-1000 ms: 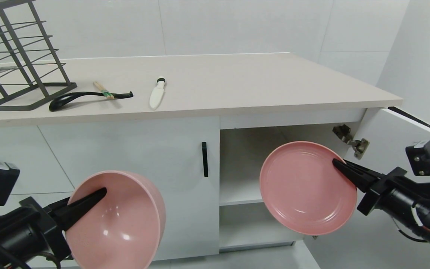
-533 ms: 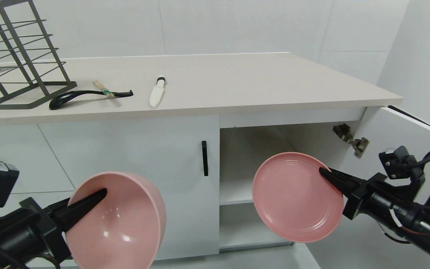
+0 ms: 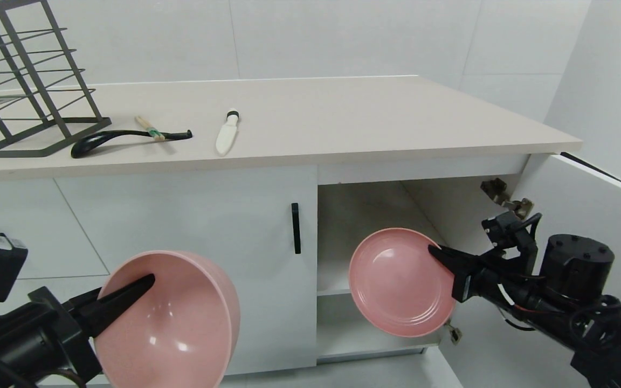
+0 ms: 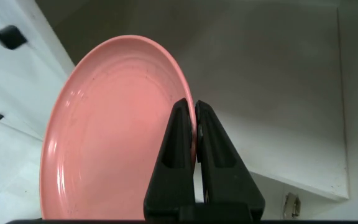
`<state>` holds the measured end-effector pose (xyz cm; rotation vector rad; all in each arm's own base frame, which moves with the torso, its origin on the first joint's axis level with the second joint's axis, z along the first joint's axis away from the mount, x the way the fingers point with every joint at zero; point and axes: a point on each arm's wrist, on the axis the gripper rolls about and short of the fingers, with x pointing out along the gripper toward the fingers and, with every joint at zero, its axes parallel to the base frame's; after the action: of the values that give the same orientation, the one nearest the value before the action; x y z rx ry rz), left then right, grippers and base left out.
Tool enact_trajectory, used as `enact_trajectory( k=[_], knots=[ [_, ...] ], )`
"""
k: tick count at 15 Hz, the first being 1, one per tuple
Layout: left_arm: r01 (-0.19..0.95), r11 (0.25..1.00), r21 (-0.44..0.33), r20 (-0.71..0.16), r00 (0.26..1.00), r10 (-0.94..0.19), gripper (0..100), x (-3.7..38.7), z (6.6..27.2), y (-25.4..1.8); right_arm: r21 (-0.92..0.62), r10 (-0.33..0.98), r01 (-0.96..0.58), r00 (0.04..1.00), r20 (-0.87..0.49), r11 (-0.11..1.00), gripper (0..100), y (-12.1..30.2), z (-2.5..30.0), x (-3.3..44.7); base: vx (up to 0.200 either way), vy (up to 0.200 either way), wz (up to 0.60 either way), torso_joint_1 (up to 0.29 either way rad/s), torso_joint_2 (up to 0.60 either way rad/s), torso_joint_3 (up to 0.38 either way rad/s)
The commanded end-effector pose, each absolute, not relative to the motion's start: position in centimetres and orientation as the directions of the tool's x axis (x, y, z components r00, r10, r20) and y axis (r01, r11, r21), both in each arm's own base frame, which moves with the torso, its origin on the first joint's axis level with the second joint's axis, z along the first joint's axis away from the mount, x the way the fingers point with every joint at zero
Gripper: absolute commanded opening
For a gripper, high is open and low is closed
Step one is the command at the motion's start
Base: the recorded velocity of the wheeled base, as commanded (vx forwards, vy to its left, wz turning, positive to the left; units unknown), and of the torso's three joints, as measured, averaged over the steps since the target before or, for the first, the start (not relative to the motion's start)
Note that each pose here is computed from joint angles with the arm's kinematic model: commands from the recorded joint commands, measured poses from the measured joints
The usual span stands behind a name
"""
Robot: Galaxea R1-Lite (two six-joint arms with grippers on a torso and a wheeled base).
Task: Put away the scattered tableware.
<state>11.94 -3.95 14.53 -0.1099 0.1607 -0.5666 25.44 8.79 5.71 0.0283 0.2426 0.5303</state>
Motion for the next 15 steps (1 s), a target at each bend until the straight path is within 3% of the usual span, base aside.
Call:
enact_trajectory(
  k=[1, 3, 6, 10, 15],
  knots=[
    [0.525, 0.838, -0.148, -0.122, 0.831, -0.542, 0, 12.0, 14.5, -4.0, 0.099, 0.502, -0.494, 0.825, -0.259, 0.864, 0, 9.1, 4.1, 26.5, 0.200, 0.000, 0.00, 0.007, 0.00, 0.007],
    [0.528, 0.837, -0.144, -0.121, 0.830, -0.545, 0, 11.7, 14.4, -3.9, 0.107, 0.498, -0.490, 0.812, -0.304, 0.865, 0, 9.4, 2.3, 27.2, 0.200, 0.000, 0.00, -0.002, 0.00, 0.002],
    [0.539, 0.836, -0.097, -0.106, 0.830, -0.548, 0, 11.3, 14.4, -3.8, 0.116, 0.496, -0.488, 0.797, -0.345, 0.865, 0, 9.5, 0.9, 27.4, 0.000, 0.000, 0.00, 0.000, 0.00, 0.000],
    [0.542, 0.835, -0.096, -0.108, 0.828, -0.550, 0, 11.1, 14.4, -3.8, 0.112, 0.457, -0.453, 0.793, -0.402, 0.885, 0, 9.3, -0.6, 27.2, 0.000, 0.000, 0.00, 0.000, 0.00, 0.000],
    [0.540, 0.836, -0.100, -0.112, 0.828, -0.549, 0, 11.2, 14.3, -3.8, 0.116, 0.383, -0.366, 0.853, -0.354, 0.923, 0, 10.3, -1.3, 29.8, 0.000, 0.000, 0.00, 0.000, 0.00, 0.000]
  ],
)
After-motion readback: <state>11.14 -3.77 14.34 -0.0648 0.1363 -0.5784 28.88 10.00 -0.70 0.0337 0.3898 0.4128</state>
